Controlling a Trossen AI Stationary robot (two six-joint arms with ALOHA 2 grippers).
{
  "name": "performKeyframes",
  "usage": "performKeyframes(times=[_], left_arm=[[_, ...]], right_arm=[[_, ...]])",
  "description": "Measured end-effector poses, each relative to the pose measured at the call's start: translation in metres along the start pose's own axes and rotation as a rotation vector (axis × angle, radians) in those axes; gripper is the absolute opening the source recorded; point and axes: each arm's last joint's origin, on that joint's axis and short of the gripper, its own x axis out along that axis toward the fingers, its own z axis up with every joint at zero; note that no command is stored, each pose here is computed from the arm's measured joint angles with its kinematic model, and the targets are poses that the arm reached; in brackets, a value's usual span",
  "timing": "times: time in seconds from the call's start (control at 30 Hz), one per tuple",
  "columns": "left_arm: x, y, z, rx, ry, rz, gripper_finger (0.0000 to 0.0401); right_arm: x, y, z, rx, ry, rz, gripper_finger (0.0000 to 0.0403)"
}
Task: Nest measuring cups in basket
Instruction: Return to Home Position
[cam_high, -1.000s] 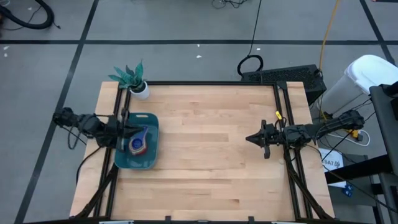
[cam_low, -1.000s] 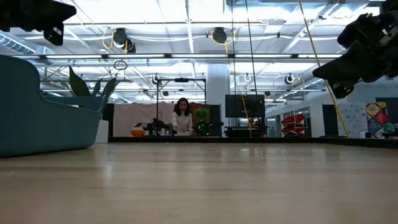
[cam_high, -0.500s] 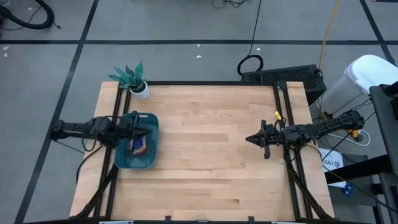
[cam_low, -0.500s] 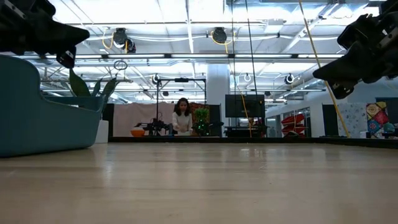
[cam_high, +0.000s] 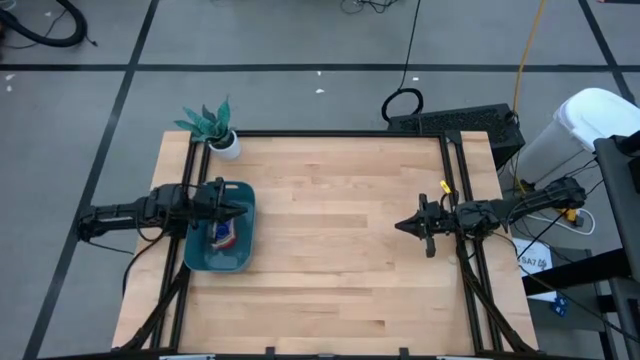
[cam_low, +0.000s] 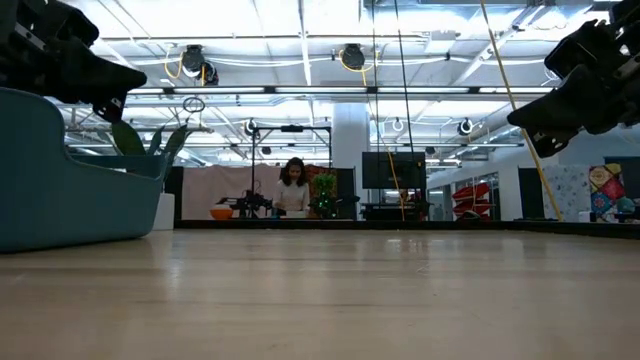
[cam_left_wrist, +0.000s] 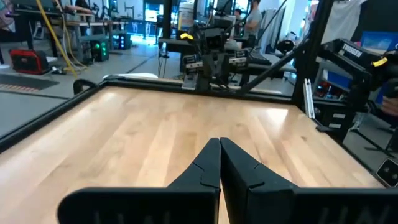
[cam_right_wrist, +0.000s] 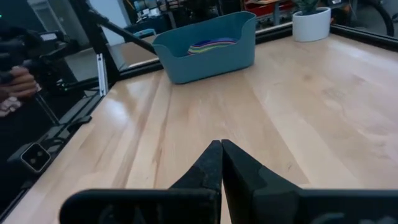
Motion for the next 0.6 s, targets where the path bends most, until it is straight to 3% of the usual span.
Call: performKeyframes(times=[0.3, 0.6], left_arm=[[0.000, 0.000, 0.003, 0.079, -0.033, 0.025, 0.0003], [0.000, 0.001, 0.003, 0.090, -0.031, 0.026, 0.0015]], right_arm=[[-0.001, 0.000, 0.019, -0.128, -0.191, -0.005, 0.0000], [0.000, -0.007, 0.021, -0.135, -0.181, 0.010, 0.0000]])
